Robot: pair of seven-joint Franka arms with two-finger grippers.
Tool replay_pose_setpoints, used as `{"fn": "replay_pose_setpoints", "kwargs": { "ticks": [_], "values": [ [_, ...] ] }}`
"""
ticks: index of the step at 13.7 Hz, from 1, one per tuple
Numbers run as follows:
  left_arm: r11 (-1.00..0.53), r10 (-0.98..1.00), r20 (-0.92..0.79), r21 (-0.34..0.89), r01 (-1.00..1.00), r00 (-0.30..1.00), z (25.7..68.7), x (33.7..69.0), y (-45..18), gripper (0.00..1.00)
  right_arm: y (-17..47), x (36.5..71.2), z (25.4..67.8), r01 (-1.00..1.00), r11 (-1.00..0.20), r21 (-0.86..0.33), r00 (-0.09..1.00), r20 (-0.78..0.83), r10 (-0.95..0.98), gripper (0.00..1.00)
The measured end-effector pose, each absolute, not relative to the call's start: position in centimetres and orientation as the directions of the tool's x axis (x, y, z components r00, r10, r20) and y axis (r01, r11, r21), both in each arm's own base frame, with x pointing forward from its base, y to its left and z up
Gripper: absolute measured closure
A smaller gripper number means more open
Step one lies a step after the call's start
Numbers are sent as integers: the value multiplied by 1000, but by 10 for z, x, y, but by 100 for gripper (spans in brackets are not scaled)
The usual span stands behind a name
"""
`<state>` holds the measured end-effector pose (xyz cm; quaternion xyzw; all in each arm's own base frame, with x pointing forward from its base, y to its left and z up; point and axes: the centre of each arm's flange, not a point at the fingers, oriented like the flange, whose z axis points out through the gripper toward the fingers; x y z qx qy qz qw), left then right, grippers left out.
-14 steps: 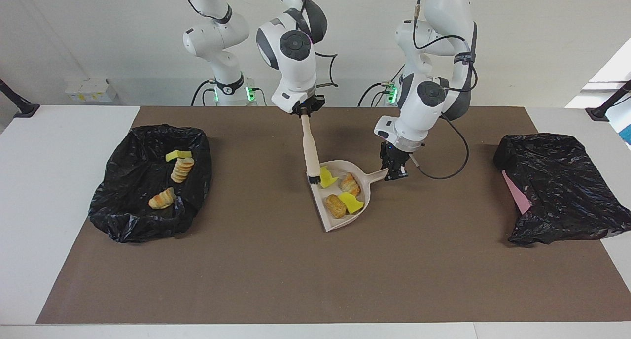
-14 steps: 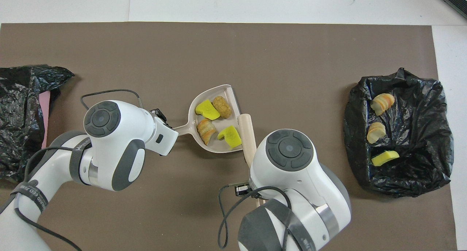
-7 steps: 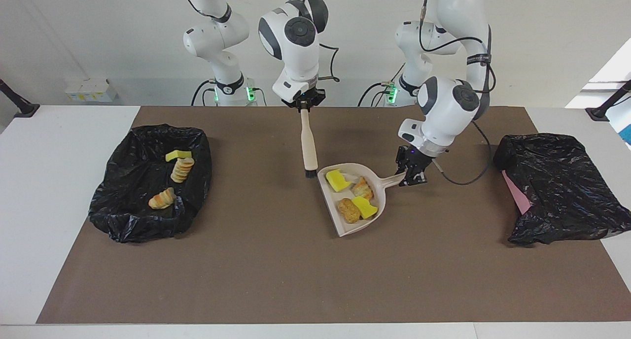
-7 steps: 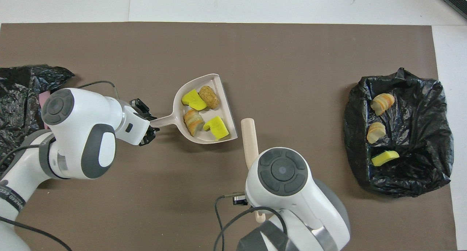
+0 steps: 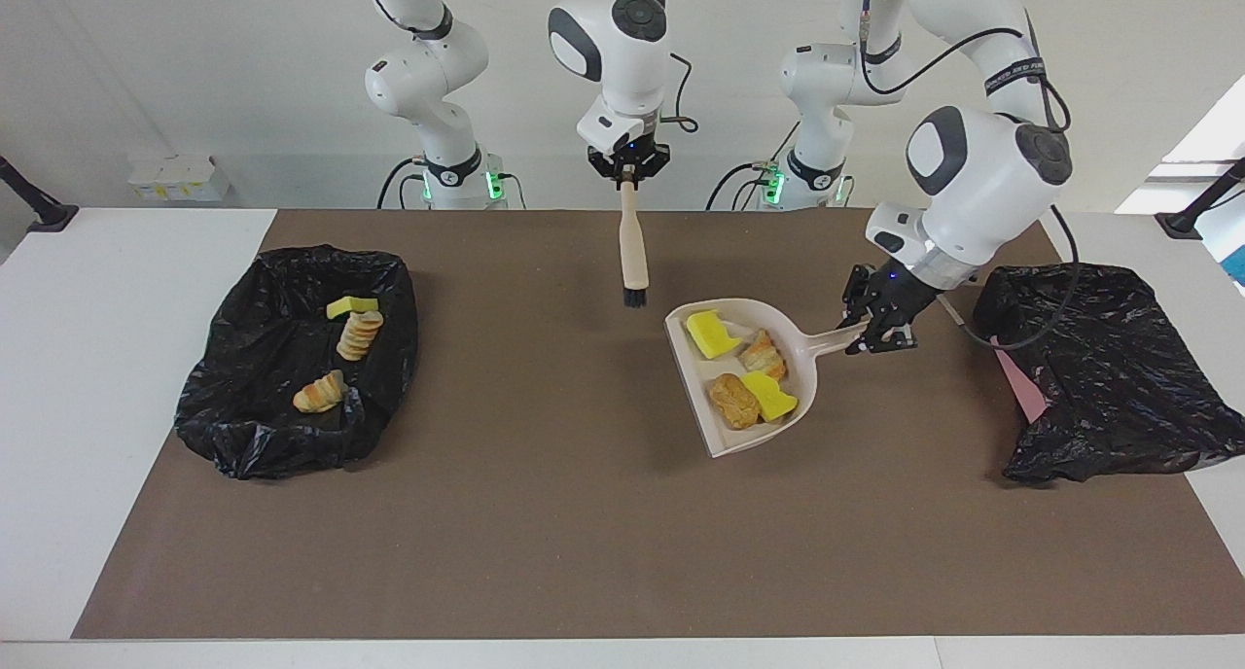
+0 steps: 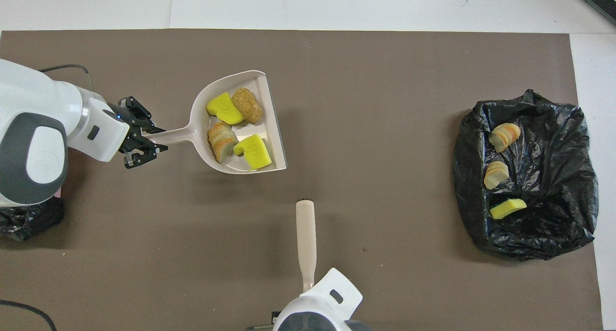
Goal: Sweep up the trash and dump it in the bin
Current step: 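Carry the loaded dustpan with the left gripper toward the nearby black bag, then tip the dustpan into the black bag with the left gripper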
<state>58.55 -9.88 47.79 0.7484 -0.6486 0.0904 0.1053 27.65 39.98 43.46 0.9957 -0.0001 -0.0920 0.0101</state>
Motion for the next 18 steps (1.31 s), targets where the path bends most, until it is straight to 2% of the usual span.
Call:
{"fn": "replay_pose_setpoints", "kwargs": {
  "ticks": [2,6,12,17,18],
  "values": [
    [-115,-954,275,37,-993,121,494,590,-68,67,415,246,418,21,-999,24,985,-174,17,73],
    [-107,-965,240,19,-994,109,512,594,2,67,438,214,372,7,-1000,4,990,-140,6,73],
    [-93,-981,168,3,-996,92,516,582,125,67,437,205,331,-11,-1000,16,991,-136,-13,73],
    [-69,-997,19,-18,-997,69,539,557,252,67,437,200,329,-50,-999,-8,983,-176,-48,73],
    [-76,-997,-13,-18,-997,76,543,553,272,67,437,200,328,-60,-998,-11,981,-185,-57,66]
  ]
}}
